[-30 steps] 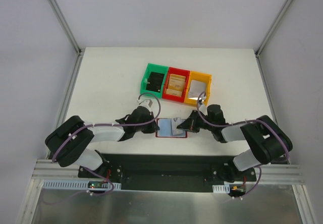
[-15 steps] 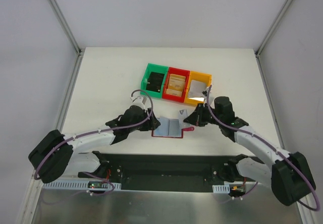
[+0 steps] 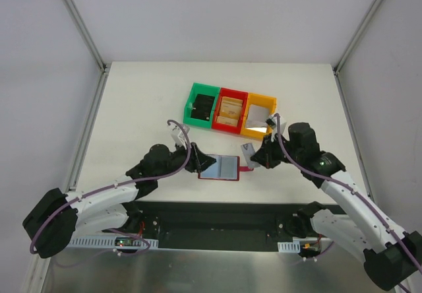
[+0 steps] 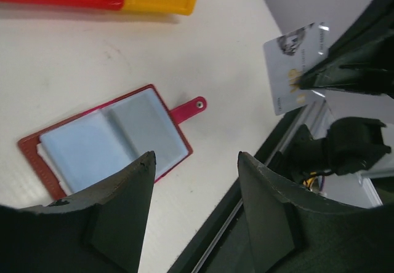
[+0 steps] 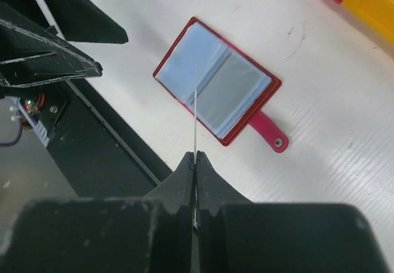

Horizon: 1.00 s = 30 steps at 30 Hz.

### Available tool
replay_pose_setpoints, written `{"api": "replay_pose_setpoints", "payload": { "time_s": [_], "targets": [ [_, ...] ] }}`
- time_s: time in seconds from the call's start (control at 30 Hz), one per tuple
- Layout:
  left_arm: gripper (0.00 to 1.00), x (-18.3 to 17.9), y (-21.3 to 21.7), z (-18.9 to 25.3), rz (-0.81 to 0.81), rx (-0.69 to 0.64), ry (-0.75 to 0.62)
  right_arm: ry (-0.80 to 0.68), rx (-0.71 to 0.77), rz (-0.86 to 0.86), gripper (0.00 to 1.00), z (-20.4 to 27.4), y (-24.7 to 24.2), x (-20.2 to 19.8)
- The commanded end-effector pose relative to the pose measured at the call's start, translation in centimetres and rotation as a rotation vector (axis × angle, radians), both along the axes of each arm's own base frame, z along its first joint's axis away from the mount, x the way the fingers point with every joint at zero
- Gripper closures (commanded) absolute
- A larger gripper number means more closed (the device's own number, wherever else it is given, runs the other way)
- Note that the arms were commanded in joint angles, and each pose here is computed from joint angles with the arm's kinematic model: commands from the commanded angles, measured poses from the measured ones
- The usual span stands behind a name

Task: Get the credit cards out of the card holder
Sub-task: Place the credit card in the storage box.

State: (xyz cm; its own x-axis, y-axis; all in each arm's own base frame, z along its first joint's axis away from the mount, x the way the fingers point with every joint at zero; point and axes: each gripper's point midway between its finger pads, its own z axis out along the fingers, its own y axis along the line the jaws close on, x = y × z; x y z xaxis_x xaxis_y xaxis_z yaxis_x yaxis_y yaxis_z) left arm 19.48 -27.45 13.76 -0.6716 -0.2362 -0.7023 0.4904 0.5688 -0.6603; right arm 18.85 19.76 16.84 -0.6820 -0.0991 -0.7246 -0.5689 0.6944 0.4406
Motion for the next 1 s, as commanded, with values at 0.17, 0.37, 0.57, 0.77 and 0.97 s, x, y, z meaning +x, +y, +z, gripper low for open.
{"api": "replay_pose_setpoints", "payload": {
  "time_s": [0.17, 0.37, 0.57, 0.77, 0.97],
  "targets": [
    [0.43, -4.5, -3.4, 8.1, -0.377, -0.276, -0.214, 0.079, 0.062, 0.345, 1.00, 3.4, 2.3, -5.5],
    [0.41, -6.5, -4.2, 9.7, -0.529, -0.320, -0.233, 0.124, 0.017, 0.467, 0.99, 3.7, 2.0, -8.3],
    [0.39, -7.0, -5.2, 9.8, -0.624, -0.323, -0.198, 0.130, 0.044, 0.560, 1.00, 4.6, 3.0, -10.3],
    [0.40, -7.6, -5.6, 10.1, -0.701, -0.327, -0.193, 0.133, 0.042, 0.598, 1.00, 4.7, 3.5, -11.1],
    [0.46, -8.8, -6.1, 9.8, -0.794, -0.344, -0.144, 0.135, 0.042, 0.616, 1.00, 4.9, 3.9, -11.3]
  ]
}}
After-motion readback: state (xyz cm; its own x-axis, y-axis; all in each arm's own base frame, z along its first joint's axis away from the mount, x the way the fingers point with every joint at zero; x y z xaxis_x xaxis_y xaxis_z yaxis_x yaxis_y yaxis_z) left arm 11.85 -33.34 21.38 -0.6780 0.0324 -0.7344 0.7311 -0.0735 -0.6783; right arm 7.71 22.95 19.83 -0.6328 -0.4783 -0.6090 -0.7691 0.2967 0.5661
